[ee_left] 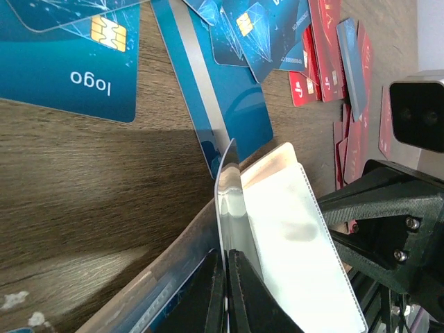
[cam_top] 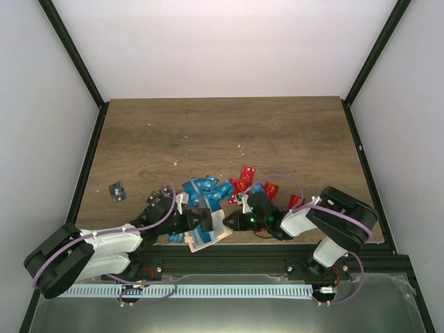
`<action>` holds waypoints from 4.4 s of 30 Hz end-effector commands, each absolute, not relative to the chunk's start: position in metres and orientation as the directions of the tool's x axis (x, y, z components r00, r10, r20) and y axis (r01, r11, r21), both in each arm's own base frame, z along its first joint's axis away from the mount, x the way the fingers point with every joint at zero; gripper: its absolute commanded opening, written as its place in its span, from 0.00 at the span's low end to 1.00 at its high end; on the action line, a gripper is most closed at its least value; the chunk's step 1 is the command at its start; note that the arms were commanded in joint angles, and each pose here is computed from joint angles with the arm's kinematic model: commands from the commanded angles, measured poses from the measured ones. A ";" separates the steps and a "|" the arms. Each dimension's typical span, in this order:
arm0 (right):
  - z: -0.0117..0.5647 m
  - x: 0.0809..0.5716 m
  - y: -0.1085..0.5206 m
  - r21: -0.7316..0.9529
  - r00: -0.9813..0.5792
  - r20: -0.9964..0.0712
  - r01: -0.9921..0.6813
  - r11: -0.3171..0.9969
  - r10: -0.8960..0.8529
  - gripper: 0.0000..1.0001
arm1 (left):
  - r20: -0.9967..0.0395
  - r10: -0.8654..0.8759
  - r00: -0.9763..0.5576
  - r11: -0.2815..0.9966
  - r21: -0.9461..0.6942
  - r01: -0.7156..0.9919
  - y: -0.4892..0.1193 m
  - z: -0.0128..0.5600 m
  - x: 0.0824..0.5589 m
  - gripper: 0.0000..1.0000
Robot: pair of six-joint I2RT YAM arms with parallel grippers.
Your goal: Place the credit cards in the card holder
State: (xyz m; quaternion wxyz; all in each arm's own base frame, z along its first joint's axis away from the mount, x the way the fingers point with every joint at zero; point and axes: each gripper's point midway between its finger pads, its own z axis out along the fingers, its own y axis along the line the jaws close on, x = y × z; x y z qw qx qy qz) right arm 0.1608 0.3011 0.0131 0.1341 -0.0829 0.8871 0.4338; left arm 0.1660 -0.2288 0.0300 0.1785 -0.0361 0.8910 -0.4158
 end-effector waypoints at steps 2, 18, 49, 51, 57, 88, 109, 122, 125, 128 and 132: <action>-0.067 0.138 0.240 0.518 -0.984 -0.173 -0.123 0.846 -0.037 0.01 | -0.229 -0.182 -0.956 0.674 -0.737 0.048 -0.224 0.021 0.151 0.04; -0.080 0.140 0.218 0.434 -0.984 -0.175 -0.060 0.899 0.019 0.01 | -0.131 -0.267 -0.955 0.652 -0.755 -0.078 -0.213 0.022 0.144 0.04; -0.054 0.150 0.222 0.428 -0.969 -0.247 -0.130 0.895 -0.022 0.05 | -0.024 -0.024 -0.999 0.649 -0.761 0.003 -0.220 0.041 0.103 0.04; -0.047 0.152 0.226 0.444 -0.963 -0.266 -0.154 0.883 -0.034 0.07 | -0.018 -0.007 -1.000 0.653 -0.758 0.009 -0.222 0.040 0.102 0.04; -0.016 0.159 0.240 0.482 -0.941 -0.332 -0.228 0.846 -0.065 0.09 | -0.002 0.041 -0.999 0.665 -0.747 0.029 -0.226 0.038 0.102 0.04; -0.015 0.123 0.271 0.568 -0.909 -0.353 -0.396 0.721 -0.221 0.01 | 0.073 0.124 -0.990 0.643 -0.766 0.024 -0.226 0.047 0.081 0.04; -0.032 0.114 0.268 0.547 -0.923 -0.307 -0.369 0.751 -0.230 0.01 | 0.074 0.032 -0.997 0.668 -0.743 -0.034 -0.218 0.033 0.087 0.04; -0.041 0.103 0.271 0.551 -0.926 -0.274 -0.371 0.747 -0.258 0.01 | -0.111 -0.162 -0.981 0.545 -0.838 0.004 -0.220 0.041 0.121 0.04; -0.047 0.101 0.270 0.549 -0.929 -0.257 -0.368 0.751 -0.267 0.01 | -0.159 -0.192 -0.968 0.532 -0.846 0.034 -0.219 0.045 0.129 0.04; -0.051 0.099 0.270 0.547 -0.931 -0.242 -0.365 0.753 -0.275 0.01 | -0.200 -0.212 -0.956 0.530 -0.846 0.059 -0.218 0.048 0.136 0.04; -0.053 0.097 0.271 0.550 -0.931 -0.231 -0.364 0.752 -0.282 0.01 | -0.237 -0.223 -0.946 0.515 -0.852 0.093 -0.221 0.054 0.145 0.04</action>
